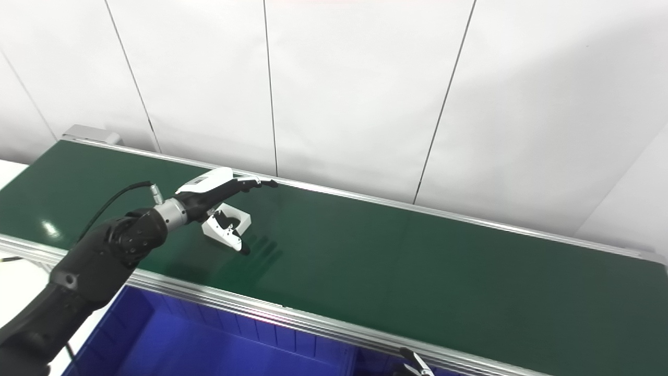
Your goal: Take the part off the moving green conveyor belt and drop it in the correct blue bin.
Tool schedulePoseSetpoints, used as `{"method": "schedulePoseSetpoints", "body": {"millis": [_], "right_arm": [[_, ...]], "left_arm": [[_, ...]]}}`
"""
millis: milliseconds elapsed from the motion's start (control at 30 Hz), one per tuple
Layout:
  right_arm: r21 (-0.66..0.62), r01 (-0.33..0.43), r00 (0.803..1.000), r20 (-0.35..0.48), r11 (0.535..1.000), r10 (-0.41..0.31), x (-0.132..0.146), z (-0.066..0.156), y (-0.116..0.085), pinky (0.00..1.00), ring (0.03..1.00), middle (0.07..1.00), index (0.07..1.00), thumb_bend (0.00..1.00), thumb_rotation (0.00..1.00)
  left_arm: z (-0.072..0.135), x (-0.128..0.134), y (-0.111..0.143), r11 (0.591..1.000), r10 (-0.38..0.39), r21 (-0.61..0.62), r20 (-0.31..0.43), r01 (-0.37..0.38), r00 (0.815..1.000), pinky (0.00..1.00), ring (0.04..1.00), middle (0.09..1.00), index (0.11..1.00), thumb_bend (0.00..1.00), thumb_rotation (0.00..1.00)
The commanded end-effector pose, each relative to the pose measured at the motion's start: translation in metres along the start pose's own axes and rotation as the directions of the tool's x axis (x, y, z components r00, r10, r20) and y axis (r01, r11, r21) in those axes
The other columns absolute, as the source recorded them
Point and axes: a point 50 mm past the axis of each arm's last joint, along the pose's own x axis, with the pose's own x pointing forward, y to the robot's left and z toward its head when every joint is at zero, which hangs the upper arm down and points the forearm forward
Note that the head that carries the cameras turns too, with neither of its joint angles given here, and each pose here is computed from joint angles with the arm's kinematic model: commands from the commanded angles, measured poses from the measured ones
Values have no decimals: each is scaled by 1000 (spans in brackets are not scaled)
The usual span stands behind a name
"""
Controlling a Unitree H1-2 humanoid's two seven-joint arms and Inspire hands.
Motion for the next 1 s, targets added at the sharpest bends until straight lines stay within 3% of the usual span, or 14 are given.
{"method": "schedulePoseSetpoints", "body": {"millis": [0, 433, 667, 800, 867, 967], "right_arm": [[-1, 13, 997, 79, 1000, -13, 2, 10, -3, 686, 786, 802, 900, 835, 338], [1, 20, 996, 89, 1000, -20, 0, 11, -2, 679, 784, 797, 899, 833, 337], [12, 16, 996, 90, 1000, -17, -1, 13, -1, 685, 789, 802, 903, 819, 327], [10, 21, 995, 94, 1000, -22, -2, 13, 0, 681, 786, 799, 902, 822, 330], [6, 23, 995, 96, 1000, -23, -2, 14, 0, 680, 783, 797, 902, 823, 331], [6, 23, 995, 97, 1000, -24, -2, 15, -1, 678, 782, 798, 903, 817, 338]], "left_arm": [[2, 7, 36, 994, 70, 84, 17, -71, 997, 861, 920, 937, 895, 919, 148], [-6, 24, 32, 974, -28, 223, -71, 43, 997, 951, 971, 966, 917, 912, 108], [-8, 27, 23, 962, -28, 269, -72, 47, 997, 938, 941, 944, 906, 875, 11], [-11, 28, 14, 974, -17, 226, -65, 31, 998, 925, 930, 926, 891, 822, 0], [-11, 29, 8, 978, -1, 208, -53, 11, 999, 873, 899, 899, 867, 761, 0], [-10, 31, -1, 981, 37, 191, -16, -33, 999, 638, 720, 795, 787, 580, 0]]}}
